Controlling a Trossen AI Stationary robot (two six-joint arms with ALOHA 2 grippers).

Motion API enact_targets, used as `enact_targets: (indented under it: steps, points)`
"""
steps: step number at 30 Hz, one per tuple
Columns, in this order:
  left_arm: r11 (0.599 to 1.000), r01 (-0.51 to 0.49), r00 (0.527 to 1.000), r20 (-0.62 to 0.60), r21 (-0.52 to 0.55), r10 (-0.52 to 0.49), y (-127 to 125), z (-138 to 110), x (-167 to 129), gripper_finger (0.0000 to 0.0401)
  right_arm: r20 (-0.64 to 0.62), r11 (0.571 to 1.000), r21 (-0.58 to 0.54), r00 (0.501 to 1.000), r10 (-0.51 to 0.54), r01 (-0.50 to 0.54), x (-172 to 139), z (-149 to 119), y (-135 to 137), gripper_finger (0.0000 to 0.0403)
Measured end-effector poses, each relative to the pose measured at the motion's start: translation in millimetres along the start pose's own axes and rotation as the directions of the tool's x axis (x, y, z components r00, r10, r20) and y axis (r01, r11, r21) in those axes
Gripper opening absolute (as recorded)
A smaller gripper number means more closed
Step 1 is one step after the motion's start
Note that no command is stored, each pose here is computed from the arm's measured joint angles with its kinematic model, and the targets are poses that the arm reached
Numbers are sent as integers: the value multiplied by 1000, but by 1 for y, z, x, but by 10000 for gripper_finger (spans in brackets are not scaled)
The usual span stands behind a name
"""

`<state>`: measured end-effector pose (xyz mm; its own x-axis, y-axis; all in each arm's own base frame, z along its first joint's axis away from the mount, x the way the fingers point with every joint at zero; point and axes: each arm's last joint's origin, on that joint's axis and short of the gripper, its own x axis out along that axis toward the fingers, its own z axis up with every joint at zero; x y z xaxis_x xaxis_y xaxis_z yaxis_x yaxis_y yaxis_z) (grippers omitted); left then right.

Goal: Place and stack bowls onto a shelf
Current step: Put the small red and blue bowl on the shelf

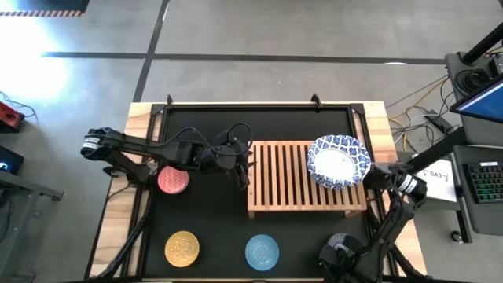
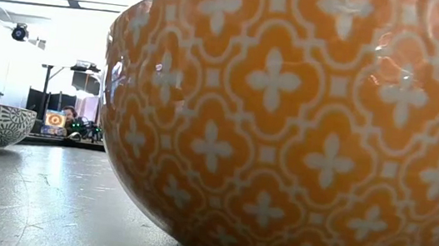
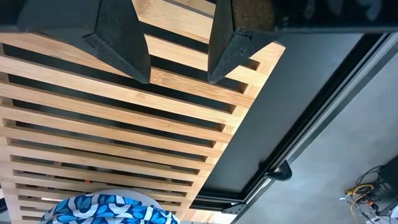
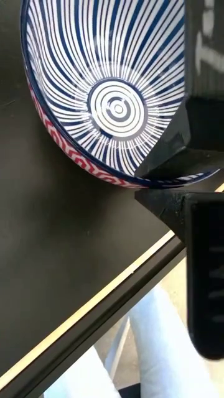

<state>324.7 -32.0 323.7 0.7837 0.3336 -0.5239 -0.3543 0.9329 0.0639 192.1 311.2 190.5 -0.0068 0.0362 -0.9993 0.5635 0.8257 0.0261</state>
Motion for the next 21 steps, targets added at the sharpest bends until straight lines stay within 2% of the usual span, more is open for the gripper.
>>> enact_targets:
  steps: [6,10,15,21]
  points:
    - [1000,0,1000,0,-8,0,0,0,0,144,-29,1000,-6,999,17,-17,-3,-1,2,13]
    - [1000,1,1000,0,-8,-1,0,0,0,144,-27,993,-64,995,93,-94,-17,-2,13,12]
    - [998,56,998,-5,14,-56,-4,0,-1,144,67,977,-146,984,165,-154,-37,1,23,12]
    - [989,128,991,15,76,-130,-12,1,-4,144,206,938,-278,941,268,-206,-67,6,34,11]
